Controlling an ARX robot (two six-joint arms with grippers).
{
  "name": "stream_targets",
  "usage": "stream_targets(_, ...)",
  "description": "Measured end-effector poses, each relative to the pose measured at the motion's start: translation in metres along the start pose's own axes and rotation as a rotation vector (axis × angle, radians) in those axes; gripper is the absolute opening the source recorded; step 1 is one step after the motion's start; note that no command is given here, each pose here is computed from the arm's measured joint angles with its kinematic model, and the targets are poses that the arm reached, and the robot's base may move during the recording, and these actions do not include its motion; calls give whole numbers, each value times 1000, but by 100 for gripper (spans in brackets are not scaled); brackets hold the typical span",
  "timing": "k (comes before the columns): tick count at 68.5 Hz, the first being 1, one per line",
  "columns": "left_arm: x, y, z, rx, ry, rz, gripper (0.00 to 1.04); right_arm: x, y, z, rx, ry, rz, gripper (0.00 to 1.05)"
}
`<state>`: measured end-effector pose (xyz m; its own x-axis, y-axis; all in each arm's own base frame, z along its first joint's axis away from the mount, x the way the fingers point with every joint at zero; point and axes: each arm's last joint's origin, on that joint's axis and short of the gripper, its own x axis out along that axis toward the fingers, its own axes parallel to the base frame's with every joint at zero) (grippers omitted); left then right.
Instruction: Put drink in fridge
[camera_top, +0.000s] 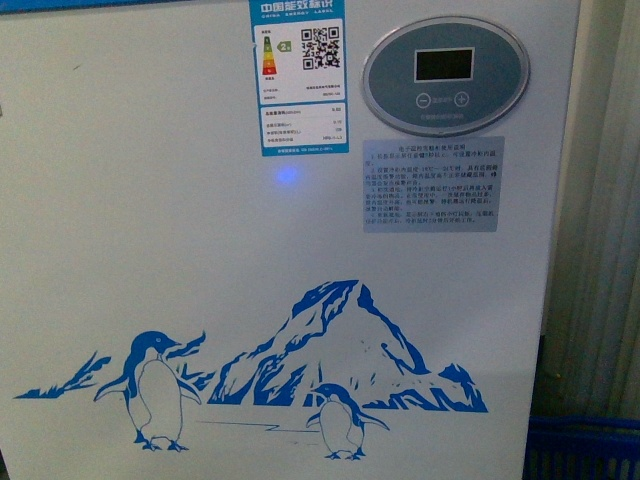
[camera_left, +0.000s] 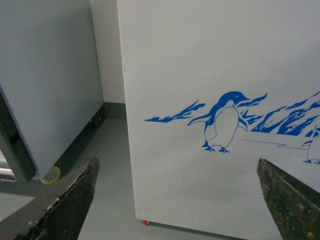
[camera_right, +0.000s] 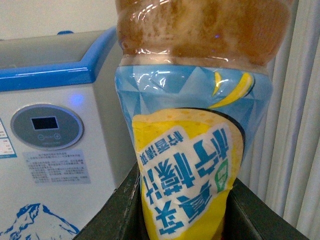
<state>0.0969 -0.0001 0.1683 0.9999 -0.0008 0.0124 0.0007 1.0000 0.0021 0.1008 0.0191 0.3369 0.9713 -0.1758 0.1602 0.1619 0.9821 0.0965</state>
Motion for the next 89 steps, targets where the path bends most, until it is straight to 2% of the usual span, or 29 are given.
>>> stream_targets(21,0,0,0,0,0,0,97,-1,-4,-26,15,-45,17,34)
stream_targets(34,0,0,0,0,0,0,97,-2,-11,-42,-14,-11,13,34)
stream_targets(89,0,0,0,0,0,0,97,-3,-13,-45,-16,-10,0,34)
